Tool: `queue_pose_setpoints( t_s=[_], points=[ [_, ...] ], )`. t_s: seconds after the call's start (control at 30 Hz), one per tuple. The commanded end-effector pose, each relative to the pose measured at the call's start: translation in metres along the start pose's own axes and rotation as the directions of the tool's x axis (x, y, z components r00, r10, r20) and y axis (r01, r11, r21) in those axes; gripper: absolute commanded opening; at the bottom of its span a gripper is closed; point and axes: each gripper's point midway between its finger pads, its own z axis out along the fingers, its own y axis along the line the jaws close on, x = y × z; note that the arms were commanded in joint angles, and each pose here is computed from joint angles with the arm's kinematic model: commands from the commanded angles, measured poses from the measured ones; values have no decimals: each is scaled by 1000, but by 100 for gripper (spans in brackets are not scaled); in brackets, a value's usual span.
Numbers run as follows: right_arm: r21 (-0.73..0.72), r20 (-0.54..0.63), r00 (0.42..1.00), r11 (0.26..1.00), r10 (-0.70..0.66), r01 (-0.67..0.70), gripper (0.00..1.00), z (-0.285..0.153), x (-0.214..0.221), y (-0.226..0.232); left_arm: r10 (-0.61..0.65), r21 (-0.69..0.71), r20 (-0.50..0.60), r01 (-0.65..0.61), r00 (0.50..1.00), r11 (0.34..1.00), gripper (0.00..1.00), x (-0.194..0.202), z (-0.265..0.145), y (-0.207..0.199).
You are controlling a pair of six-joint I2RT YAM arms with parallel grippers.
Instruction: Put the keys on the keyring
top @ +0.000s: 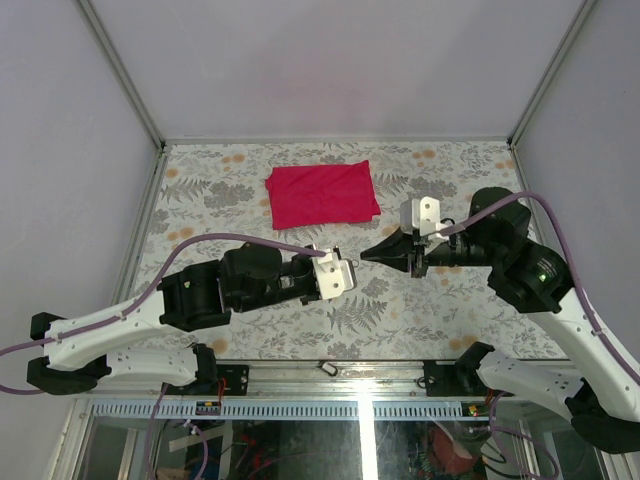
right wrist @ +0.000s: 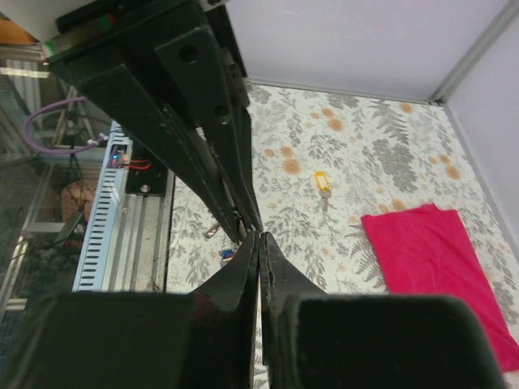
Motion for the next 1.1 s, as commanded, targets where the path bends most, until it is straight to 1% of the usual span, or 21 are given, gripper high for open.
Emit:
queue_pose_setpoints(
  t_s=[0.0, 0.03, 0.1, 0.17, 0.23, 0.27, 0.33, 0.47, 0.57, 0.67, 0.77, 0.87, 0.93, 1.07],
  points=[
    [209, 40, 999, 977, 22, -30, 0, -10, -10, -30, -23, -57, 36, 25, 999, 998, 0, -15, -10, 15],
    [282, 34, 998, 957, 61, -68, 5, -12, -3, -41, -26, -62, 33, 28, 999, 998, 0, -13, -11, 15],
    [446, 5, 989, 885, 150, -136, 15, -21, 21, -65, -33, -72, 31, 35, 999, 997, 0, -11, -13, 17],
    [546, -27, 969, 816, 244, -190, 26, -27, 49, -77, -40, -86, 28, 43, 999, 995, 0, -9, -16, 18],
    [588, -67, 940, 774, 334, -233, 34, -26, 78, -78, -48, -104, 29, 51, 998, 993, 0, -7, -19, 20],
    [584, -87, 925, 771, 370, -253, 38, -23, 92, -75, -50, -119, 23, 52, 998, 992, 0, -4, -19, 22],
    [562, -113, 896, 771, 429, -298, 42, -14, 118, -65, -61, -148, 26, 65, 998, 987, 0, -3, -22, 26],
    [526, -111, 843, 750, 527, -400, 47, 3, 154, -49, -82, -202, 41, 89, 996, 975, 0, -2, -26, 35],
    [498, -151, 790, 737, 594, -458, 49, 21, 185, -28, -90, -230, 37, 96, 995, 968, 0, 0, -28, 39],
    [473, -193, 747, 728, 636, -497, 51, 48, 208, 4, -92, -234, 36, 98, 995, 967, 0, 1, -29, 39],
    [455, -215, 665, 676, 715, -580, 51, 74, 228, 32, -94, -236, 35, 99, 995, 967, 0, 2, -30, 40],
    [465, -240, 589, 624, 772, -628, 50, 93, 243, 57, -97, -247, 31, 102, 995, 964, 0, 2, -32, 42],
    [479, -248, 544, 590, 802, -650, 50, 102, 251, 73, -101, -257, 30, 105, 994, 961, 0, 2, -33, 44],
    [558, -222, 438, 482, 871, -676, 50, 105, 275, 93, -110, -254, 28, 114, 994, 960, 0, 3, -35, 43]
  ],
)
